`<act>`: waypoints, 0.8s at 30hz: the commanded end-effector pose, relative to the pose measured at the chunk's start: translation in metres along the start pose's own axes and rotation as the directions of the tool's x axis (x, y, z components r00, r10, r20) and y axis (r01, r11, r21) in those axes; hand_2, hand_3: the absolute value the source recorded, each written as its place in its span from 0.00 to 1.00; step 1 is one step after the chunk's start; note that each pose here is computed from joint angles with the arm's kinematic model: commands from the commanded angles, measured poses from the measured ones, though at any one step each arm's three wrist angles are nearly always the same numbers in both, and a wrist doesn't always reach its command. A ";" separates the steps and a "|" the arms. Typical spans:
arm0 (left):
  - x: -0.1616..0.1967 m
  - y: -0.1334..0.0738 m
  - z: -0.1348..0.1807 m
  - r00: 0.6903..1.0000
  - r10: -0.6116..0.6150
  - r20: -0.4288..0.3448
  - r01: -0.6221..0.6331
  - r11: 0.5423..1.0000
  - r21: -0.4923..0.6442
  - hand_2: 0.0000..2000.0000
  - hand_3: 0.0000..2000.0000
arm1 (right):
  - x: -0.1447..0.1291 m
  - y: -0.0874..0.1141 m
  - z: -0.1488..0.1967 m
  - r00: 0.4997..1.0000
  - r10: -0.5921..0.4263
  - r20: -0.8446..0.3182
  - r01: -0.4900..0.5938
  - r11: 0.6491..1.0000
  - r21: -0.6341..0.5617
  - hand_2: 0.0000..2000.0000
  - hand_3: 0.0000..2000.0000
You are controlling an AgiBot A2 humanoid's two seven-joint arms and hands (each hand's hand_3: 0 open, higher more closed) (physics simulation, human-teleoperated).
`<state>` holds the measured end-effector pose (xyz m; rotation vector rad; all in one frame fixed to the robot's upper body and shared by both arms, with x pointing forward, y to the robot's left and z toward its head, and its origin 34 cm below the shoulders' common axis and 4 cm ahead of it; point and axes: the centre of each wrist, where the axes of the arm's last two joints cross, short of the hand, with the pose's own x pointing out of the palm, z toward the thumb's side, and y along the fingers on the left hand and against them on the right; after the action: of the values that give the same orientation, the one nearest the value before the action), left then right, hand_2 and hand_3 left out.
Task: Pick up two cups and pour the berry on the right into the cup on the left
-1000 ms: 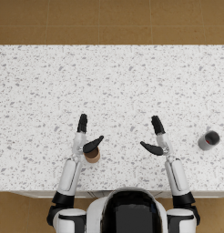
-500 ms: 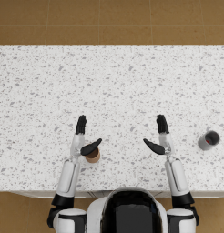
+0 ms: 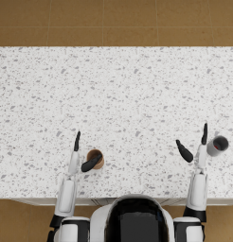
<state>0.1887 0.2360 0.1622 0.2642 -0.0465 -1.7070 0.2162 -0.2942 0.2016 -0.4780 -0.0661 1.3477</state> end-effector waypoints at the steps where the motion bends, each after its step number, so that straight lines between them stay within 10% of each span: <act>1: 0.000 -0.016 -0.013 1.000 -0.009 -0.007 0.009 0.997 -0.075 0.00 0.00 | -0.018 0.003 -0.005 0.996 -0.071 -0.049 0.072 0.997 0.021 0.00 0.00; 24: 0.019 -0.032 -0.066 0.998 -0.023 0.057 0.039 0.959 -0.282 0.00 0.00 | -0.086 0.021 -0.085 0.911 -0.219 -0.350 0.332 0.892 0.306 0.00 0.00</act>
<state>0.1659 0.2307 0.0912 0.0109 0.1579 -1.7291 0.2030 -0.3842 0.1399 -0.3742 0.3455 0.9939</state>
